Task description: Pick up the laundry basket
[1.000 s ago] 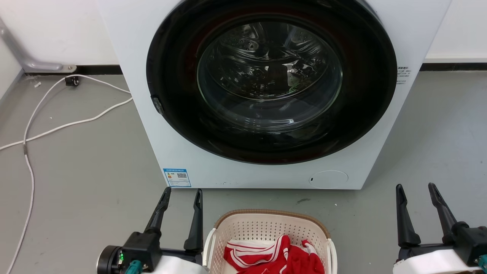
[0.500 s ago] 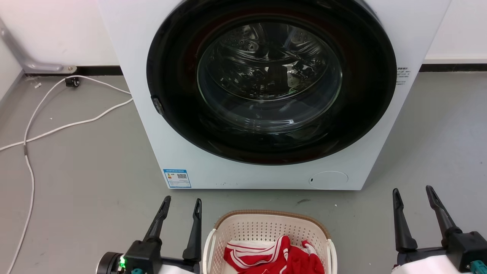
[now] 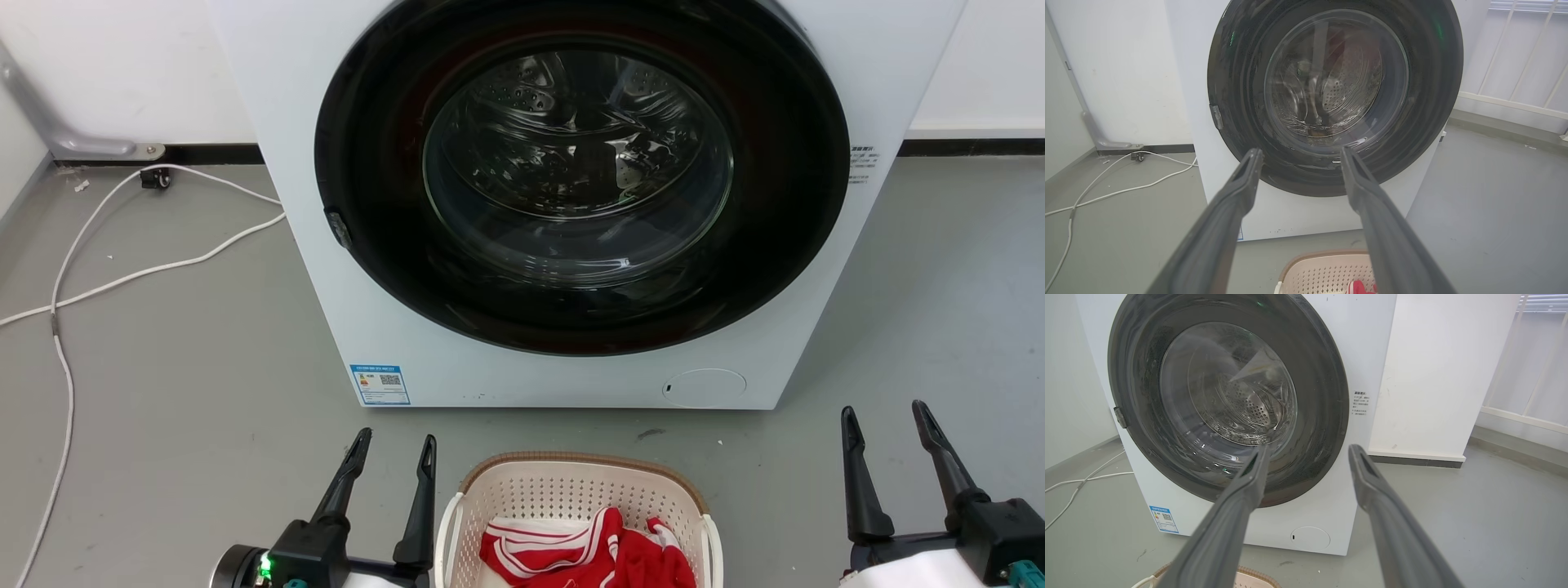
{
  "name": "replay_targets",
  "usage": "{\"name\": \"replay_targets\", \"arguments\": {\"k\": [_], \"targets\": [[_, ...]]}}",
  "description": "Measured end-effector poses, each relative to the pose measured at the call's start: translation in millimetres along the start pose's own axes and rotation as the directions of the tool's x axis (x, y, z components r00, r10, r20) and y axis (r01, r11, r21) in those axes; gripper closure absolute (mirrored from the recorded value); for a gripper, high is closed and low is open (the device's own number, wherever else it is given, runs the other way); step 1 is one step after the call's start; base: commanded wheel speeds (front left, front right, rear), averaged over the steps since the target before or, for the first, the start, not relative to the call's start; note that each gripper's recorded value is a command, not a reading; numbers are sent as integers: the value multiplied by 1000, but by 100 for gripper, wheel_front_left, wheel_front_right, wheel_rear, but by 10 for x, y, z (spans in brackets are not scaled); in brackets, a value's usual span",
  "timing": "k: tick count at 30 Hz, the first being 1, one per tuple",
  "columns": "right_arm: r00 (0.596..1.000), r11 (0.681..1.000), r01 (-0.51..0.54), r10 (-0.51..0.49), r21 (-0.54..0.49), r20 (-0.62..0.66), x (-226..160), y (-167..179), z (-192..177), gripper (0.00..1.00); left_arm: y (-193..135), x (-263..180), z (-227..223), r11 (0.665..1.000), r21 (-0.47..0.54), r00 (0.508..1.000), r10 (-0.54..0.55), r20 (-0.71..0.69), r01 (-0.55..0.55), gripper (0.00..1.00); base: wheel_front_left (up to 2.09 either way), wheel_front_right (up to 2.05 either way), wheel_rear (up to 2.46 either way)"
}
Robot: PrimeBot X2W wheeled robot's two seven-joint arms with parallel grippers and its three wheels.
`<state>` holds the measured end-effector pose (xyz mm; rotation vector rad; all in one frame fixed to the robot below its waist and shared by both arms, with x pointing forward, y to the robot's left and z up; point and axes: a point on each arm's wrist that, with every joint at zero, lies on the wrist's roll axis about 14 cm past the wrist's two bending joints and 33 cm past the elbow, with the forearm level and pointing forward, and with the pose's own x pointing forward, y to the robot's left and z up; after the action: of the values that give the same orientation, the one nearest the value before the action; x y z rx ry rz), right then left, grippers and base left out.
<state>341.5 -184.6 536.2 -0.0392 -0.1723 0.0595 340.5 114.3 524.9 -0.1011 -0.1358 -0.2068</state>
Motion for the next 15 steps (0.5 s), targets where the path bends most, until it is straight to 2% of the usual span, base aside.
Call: {"name": "replay_targets", "arguments": {"k": [15], "targets": [[1000,1000,1,-1,21,-26,-4,10,-89,0,3,-4,-157,1000,-24,999,-1,-49,0,0,0,0,0]]}}
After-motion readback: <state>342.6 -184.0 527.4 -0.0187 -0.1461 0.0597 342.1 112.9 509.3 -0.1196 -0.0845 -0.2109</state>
